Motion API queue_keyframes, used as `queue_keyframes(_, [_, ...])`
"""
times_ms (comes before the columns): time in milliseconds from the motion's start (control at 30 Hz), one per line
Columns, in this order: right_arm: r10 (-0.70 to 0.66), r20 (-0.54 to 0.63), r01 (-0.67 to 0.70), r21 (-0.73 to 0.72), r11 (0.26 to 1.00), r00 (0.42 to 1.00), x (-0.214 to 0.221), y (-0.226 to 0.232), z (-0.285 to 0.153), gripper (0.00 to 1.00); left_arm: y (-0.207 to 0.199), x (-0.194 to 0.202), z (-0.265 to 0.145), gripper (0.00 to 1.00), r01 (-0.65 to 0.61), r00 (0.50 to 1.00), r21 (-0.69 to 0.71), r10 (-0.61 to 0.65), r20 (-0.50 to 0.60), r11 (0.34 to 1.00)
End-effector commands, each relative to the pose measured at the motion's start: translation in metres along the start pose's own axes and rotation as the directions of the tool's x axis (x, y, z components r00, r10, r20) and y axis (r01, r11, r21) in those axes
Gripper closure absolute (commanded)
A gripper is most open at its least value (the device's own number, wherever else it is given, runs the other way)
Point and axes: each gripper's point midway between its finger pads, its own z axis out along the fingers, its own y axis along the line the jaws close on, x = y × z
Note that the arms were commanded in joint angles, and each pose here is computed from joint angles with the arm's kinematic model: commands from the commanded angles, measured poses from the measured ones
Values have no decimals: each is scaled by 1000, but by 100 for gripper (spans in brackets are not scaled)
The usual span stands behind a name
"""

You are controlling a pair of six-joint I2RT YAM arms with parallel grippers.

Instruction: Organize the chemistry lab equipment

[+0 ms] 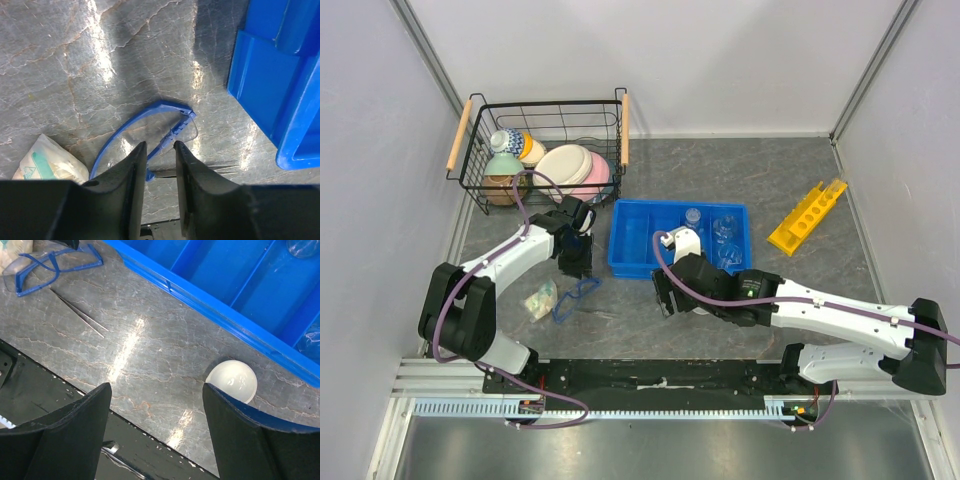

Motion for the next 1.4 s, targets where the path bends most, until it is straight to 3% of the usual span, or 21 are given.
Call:
queue_keyframes(0, [30, 36, -30, -14, 999, 999, -5, 2, -3, 19, 16, 18, 10, 69, -22, 997, -62, 17, -75, 998])
queue_keyframes(467, [51, 41, -50, -28, 998, 998, -5, 2, -7, 19, 19, 16, 8, 98, -4, 998, -88, -2, -64, 996])
queue_keyframes(1100, [61, 36, -60, -32, 998, 997, -5, 4, -7, 19, 24, -29, -42, 98, 34, 992, -151, -16, 122, 988])
queue_keyframes(1333, [60, 32, -59, -29, 998, 998, -5, 5, -7, 19, 24, -25, -45, 98, 37, 993, -148, -21, 112, 988])
queue_keyframes(1367, [57, 31, -56, -29, 998, 998, -4, 5, -7, 19, 25, -22, -45, 89, 40, 994, -149, -24, 108, 988])
